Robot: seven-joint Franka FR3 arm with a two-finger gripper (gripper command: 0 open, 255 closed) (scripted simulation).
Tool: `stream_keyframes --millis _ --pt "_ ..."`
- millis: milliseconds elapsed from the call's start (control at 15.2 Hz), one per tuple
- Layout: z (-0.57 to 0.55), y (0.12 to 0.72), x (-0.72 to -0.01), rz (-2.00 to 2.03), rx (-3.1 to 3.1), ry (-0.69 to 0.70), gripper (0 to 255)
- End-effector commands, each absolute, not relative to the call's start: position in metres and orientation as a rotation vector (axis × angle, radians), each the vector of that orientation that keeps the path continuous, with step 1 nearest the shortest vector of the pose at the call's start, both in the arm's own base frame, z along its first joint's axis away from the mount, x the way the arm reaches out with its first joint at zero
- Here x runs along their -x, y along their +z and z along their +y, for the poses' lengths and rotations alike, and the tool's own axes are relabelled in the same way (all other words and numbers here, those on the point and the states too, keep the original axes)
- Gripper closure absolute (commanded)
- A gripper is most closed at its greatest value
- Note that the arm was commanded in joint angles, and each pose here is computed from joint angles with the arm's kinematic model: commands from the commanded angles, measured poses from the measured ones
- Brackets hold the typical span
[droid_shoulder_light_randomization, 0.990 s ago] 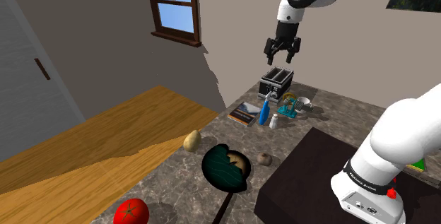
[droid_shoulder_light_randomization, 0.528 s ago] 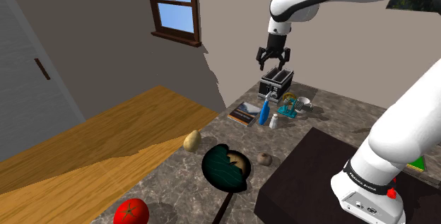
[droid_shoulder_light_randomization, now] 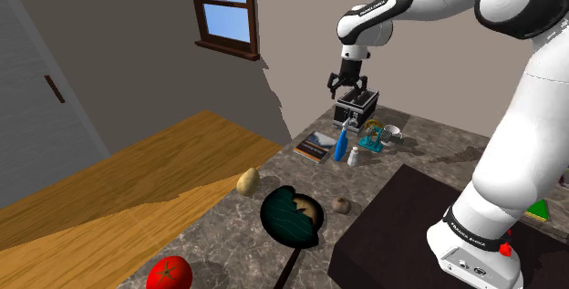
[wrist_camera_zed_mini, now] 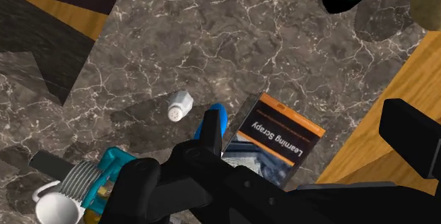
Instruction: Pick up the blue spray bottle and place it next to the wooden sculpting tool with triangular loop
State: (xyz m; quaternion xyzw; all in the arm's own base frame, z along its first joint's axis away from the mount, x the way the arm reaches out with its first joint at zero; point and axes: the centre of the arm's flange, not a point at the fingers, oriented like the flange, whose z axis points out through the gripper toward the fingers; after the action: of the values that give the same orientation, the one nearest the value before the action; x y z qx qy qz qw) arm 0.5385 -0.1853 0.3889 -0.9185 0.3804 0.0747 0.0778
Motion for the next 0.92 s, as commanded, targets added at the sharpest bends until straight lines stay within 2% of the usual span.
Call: stream_keyframes --millis 0,858 --pt "-0.202 0.369 -0.551 1.202 2.709 0.247 0" --pt "-0.314 0.224 -0.589 1.563 2.406 0.395 0"
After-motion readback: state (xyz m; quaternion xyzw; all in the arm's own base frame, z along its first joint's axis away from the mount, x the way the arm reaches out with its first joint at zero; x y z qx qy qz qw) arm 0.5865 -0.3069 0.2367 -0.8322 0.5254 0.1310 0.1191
